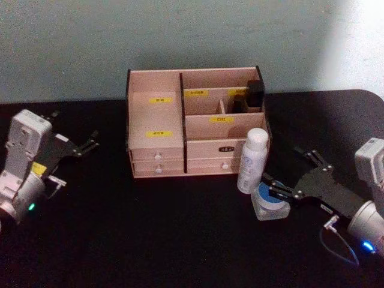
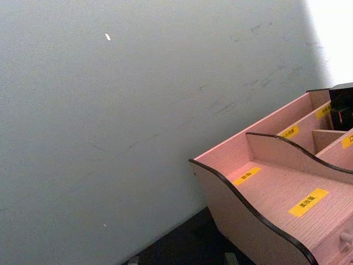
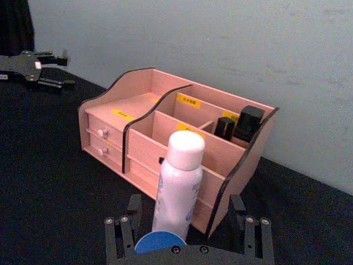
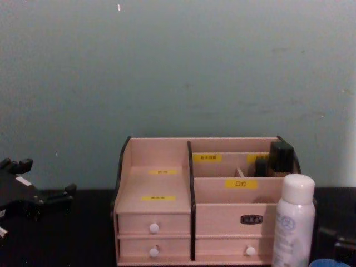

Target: Pick up the facial cleanser and watermelon frost from the table and place them into the tiered storage box.

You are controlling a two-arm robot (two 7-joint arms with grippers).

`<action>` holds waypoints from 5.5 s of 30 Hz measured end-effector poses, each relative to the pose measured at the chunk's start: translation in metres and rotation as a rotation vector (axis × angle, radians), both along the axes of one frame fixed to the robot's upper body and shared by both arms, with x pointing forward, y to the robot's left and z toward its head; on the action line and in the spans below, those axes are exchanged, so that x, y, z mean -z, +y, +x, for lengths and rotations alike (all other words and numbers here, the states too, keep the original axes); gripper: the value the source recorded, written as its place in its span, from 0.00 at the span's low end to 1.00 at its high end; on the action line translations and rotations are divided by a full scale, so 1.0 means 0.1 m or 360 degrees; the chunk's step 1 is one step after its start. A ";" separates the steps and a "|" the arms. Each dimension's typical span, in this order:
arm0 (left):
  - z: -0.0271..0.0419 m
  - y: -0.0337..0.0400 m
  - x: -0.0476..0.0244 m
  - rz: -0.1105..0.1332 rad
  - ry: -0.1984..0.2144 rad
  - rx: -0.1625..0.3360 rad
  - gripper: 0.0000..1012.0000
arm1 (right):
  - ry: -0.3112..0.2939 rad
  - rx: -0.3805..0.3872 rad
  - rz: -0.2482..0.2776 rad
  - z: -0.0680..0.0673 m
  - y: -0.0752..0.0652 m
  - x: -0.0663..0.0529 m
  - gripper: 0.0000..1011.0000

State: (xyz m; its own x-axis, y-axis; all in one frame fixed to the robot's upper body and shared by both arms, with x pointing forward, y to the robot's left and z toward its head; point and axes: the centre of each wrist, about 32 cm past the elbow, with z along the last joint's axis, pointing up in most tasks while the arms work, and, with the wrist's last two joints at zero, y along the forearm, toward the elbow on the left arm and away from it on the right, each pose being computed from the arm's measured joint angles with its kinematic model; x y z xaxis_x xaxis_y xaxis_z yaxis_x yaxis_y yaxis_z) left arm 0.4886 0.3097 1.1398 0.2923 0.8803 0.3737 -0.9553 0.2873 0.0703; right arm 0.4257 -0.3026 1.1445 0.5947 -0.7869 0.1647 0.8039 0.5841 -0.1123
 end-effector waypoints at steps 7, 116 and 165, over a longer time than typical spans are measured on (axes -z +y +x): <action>0.000 0.000 0.000 0.0000 0.0000 0.0000 0.99 | 0.0016 -0.0037 -0.0007 0.09 0.03 0.05 0.99; 0.000 0.000 0.000 0.0000 0.0000 0.0000 0.99 | 0.0086 -0.0100 0.0052 0.67 0.23 0.21 0.99; 0.000 0.000 0.000 0.0000 0.0000 0.0000 0.99 | 0.0078 -0.0128 0.0125 0.68 0.23 0.15 0.59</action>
